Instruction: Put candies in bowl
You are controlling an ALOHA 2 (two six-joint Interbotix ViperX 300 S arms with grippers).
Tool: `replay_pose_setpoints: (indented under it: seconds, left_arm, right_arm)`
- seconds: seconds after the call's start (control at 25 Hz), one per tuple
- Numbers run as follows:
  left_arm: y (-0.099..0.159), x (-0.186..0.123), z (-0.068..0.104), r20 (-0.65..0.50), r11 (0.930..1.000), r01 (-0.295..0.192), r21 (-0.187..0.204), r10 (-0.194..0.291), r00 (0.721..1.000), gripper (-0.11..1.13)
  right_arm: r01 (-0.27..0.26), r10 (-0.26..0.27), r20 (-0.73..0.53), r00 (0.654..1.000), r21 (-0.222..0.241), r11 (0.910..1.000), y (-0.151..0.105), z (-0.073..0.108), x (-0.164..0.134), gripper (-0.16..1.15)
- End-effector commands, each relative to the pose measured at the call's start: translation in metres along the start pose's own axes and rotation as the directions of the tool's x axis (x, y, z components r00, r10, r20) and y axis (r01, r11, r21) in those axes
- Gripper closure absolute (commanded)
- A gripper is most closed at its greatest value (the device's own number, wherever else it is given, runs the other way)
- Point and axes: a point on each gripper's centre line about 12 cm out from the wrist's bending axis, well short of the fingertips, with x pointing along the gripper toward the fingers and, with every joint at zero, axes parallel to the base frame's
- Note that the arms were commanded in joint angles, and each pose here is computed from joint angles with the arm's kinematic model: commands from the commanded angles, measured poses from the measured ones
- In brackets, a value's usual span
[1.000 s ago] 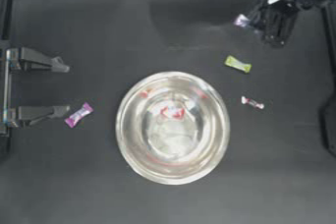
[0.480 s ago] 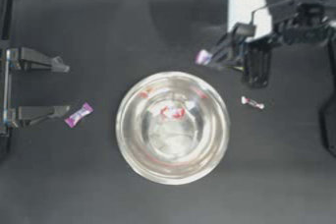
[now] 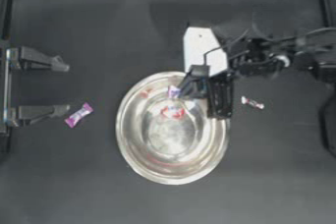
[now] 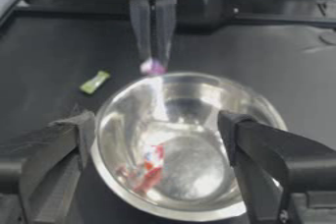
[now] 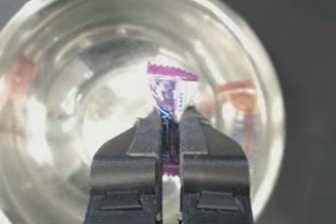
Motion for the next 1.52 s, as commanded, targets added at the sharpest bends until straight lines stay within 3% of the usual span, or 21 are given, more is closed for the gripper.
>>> replay_pose_setpoints:
  seconds: [0.04,0.16,0.24,0.52,0.64,0.8,1.12,1.52]
  left_arm:
    - [0.001,0.004,0.002,-0.004,1.0000,-0.004,-0.002,0.004,1.000,0.00]
    - [0.002,0.004,0.001,-0.004,1.0000,-0.009,-0.001,0.009,1.000,0.00]
    - [0.002,0.004,0.001,-0.004,0.9999,-0.012,-0.001,0.012,1.000,0.00]
    - [0.003,0.003,0.001,-0.004,0.9999,-0.015,-0.002,0.015,1.000,0.00]
    - [0.003,0.003,0.000,-0.008,0.9999,-0.017,-0.002,0.017,1.000,0.00]
    - [0.003,0.003,0.000,-0.009,0.9999,-0.016,-0.002,0.016,1.000,0.00]
    - [0.004,0.001,-0.001,-0.006,0.9998,-0.019,-0.003,0.019,1.000,0.00]
    - [0.004,-0.004,-0.001,0.008,0.9998,-0.022,-0.005,0.022,1.000,0.00]
  right_arm:
    - [-0.010,0.010,0.030,0.999,0.007,0.9999,0.005,0.009,0.004,0.74]
    - [-0.018,0.018,0.007,1.000,0.012,0.9998,0.006,0.005,0.016,0.70]
    - [-0.020,0.020,-0.007,1.000,0.012,0.9997,0.006,0.003,0.022,0.59]
    - [-0.034,0.035,-0.013,0.999,0.010,0.9994,0.011,0.003,0.026,-0.11]
    - [-0.034,0.034,-0.007,0.999,0.009,0.9994,0.011,0.006,0.026,-0.01]
    - [-0.032,0.032,0.020,0.999,0.001,0.9995,0.012,0.013,0.019,-0.02]
    - [0.008,-0.002,0.160,0.987,-0.033,0.9994,0.013,0.029,-0.029,-0.02]
    - [0.084,-0.071,0.400,0.914,-0.014,0.9964,0.014,0.020,-0.101,-0.02]
